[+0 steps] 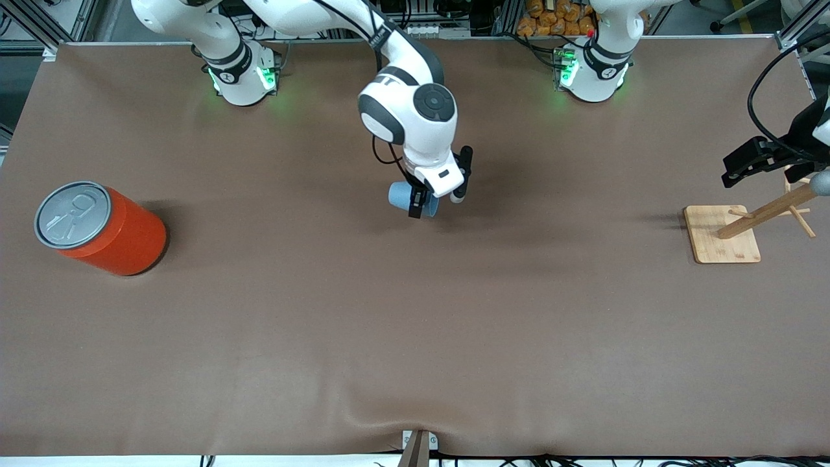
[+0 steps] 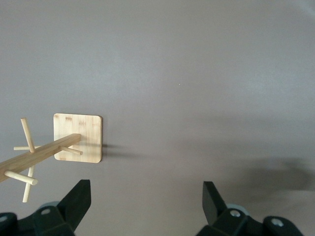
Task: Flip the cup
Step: 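Hold the cup with the right gripper while the left gripper reaches toward it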
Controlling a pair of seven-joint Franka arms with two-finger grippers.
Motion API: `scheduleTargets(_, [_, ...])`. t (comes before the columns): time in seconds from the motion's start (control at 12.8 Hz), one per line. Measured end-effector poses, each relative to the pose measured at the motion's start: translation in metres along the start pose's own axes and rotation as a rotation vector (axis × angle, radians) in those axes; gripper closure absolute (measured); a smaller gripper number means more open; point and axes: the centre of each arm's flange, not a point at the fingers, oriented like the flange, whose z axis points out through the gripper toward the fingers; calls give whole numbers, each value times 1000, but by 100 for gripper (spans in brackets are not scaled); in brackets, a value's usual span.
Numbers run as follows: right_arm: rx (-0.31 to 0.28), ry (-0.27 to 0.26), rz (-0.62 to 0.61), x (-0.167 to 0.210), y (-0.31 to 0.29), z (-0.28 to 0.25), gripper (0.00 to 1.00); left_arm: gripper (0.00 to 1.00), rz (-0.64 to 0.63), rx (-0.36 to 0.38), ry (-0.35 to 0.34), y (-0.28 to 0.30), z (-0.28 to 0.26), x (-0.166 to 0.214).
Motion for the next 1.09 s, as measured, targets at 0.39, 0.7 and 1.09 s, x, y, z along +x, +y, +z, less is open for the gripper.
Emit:
scheduleTargets(0.39, [8, -18, -37, 14, -19, 48, 17, 0, -11, -147, -128, 8, 62, 22])
scheduleTargets(0.7, [-10, -3, -106, 35, -58, 57, 17, 0, -29, -299, -266, 19, 134, 44])
scheduleTargets(1.09, [-63, -56, -183, 32, -55, 81, 17, 0, -59, -513, -433, 52, 203, 45])
